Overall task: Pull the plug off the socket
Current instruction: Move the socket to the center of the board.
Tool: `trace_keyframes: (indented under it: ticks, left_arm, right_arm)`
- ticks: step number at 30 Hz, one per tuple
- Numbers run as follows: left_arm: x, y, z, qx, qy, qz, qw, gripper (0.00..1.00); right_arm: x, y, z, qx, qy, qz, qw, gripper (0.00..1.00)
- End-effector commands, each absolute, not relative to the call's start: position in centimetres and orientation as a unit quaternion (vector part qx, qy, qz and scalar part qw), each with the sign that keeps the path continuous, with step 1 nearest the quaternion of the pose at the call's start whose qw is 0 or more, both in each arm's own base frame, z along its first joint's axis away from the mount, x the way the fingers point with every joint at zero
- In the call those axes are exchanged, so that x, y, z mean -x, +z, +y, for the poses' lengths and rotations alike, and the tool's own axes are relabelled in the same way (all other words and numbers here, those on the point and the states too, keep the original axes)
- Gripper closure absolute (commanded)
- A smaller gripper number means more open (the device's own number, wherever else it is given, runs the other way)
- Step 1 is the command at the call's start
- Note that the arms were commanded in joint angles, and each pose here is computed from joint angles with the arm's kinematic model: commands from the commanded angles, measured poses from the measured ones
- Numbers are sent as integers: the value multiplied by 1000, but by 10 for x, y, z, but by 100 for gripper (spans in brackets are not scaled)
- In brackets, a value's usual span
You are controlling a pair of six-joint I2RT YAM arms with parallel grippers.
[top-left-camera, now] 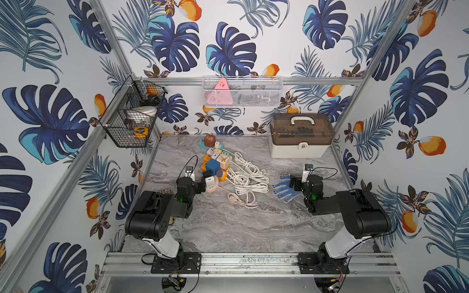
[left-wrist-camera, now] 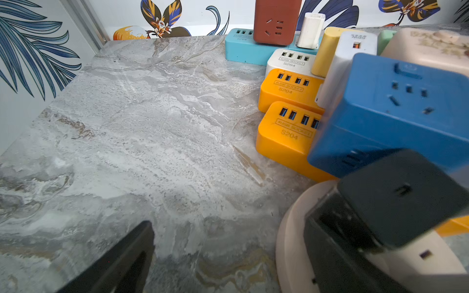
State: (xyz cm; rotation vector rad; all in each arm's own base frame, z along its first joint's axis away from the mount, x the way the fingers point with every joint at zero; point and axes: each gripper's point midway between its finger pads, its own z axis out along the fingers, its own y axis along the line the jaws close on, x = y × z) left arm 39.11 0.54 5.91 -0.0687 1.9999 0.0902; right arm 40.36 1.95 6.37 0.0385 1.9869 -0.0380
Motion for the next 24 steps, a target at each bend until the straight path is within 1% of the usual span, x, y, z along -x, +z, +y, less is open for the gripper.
trace_keyframes:
  ticks: [1, 12, 13, 15, 18, 20, 21, 24]
  left_arm:
    - [-398, 73, 1, 20, 29, 826, 562, 1]
    - [-399, 73, 0, 19, 28, 826, 563, 1]
    - [-399, 79, 2, 23, 31, 820, 571, 1]
    - [-400, 92, 4, 30, 41, 824, 564, 1]
    - [-402, 116, 26, 88, 87, 841, 526, 1]
    - [-407, 139, 29, 89, 95, 833, 537, 1]
    - [-409, 152, 28, 90, 93, 827, 547, 1]
    - [-416, 196, 25, 94, 88, 809, 573, 1]
  right_arm:
    - [-406, 70, 20, -16, -15, 832, 555, 0]
    - [-406, 69, 19, -17, -16, 832, 555, 0]
    - [-406, 74, 18, -20, -20, 826, 563, 0]
    - [-404, 84, 12, -35, -30, 821, 569, 0]
    - [-404, 103, 8, -46, -43, 826, 560, 0]
    - [-407, 122, 4, -58, -49, 825, 560, 0]
    - [-410, 135, 5, -60, -45, 816, 574, 0]
    - [-420, 197, 21, -44, -30, 780, 623, 0]
